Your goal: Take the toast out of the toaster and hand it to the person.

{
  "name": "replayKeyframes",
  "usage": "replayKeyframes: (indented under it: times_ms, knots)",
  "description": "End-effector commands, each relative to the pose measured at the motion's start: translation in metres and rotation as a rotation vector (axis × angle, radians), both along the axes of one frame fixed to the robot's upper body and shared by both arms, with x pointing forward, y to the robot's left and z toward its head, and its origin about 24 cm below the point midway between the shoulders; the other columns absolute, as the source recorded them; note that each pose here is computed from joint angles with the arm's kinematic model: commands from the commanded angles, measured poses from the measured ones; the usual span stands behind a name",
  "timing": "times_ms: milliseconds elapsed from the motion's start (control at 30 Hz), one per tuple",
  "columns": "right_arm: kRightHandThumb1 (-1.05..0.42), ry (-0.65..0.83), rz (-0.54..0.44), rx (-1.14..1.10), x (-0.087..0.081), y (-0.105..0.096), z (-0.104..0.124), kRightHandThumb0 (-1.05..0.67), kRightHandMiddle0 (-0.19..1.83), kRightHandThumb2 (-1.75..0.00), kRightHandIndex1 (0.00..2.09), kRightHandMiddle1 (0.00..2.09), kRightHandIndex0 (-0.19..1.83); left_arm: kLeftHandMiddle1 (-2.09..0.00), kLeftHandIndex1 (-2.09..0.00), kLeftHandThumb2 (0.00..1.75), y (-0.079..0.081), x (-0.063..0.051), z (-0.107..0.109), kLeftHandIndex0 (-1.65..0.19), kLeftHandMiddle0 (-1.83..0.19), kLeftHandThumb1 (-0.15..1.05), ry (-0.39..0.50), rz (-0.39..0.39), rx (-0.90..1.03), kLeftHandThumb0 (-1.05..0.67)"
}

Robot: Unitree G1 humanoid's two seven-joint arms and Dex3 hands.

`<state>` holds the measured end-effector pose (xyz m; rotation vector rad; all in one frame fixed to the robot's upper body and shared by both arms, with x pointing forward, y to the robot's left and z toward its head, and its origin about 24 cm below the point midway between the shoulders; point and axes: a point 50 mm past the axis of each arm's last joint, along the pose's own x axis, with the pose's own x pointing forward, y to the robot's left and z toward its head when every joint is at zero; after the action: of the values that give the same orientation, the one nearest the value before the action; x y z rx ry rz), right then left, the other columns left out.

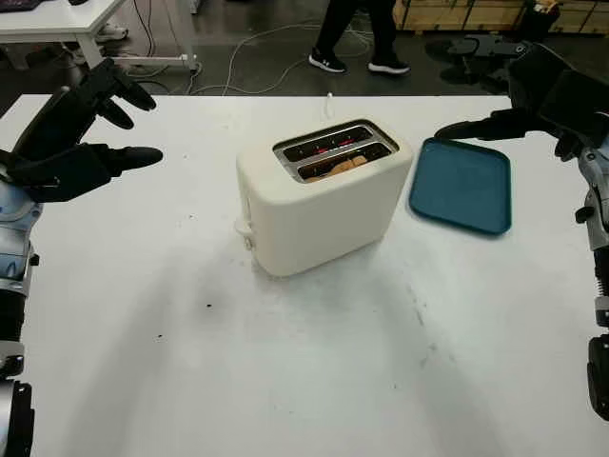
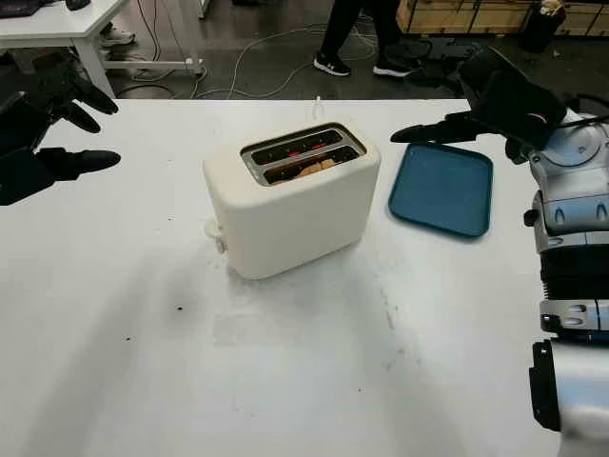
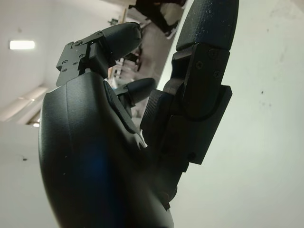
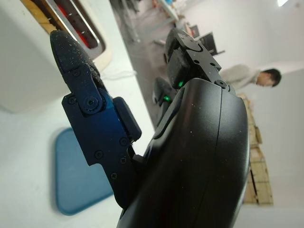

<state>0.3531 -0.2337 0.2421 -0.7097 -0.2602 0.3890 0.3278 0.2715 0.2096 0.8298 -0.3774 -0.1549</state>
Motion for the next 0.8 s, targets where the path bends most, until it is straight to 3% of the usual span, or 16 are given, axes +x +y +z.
replayKeyframes:
  times_ms: [0,200,767]
  knots:
    - [-0.68,-0.009,-0.020,0.030,-0.0019,0.0011,0.0031,-0.66,0.39,0.00,0.65,0.01,0.02,-1.66,-1.52,0.20,0.0023,-0.0007,-0.0038,0.00,0.00,0.92,0.001,0.002,-0.037,-1.05]
    - [-0.69,-0.026,-0.091,0.096,-0.0057,0.0005,0.0030,-0.54,0.40,0.00,0.67,0.02,0.05,-1.67,-1.55,0.18,0.0050,-0.0005,-0.0066,0.00,0.00,0.92,0.011,0.004,-0.063,-1.05]
    - [-0.70,-0.013,-0.103,0.135,-0.0054,-0.0006,0.0002,-0.63,0.40,0.00,0.74,0.02,0.03,-1.65,-1.55,0.16,0.0053,-0.0008,-0.0058,0.00,0.00,0.92,0.024,0.001,-0.094,-1.05]
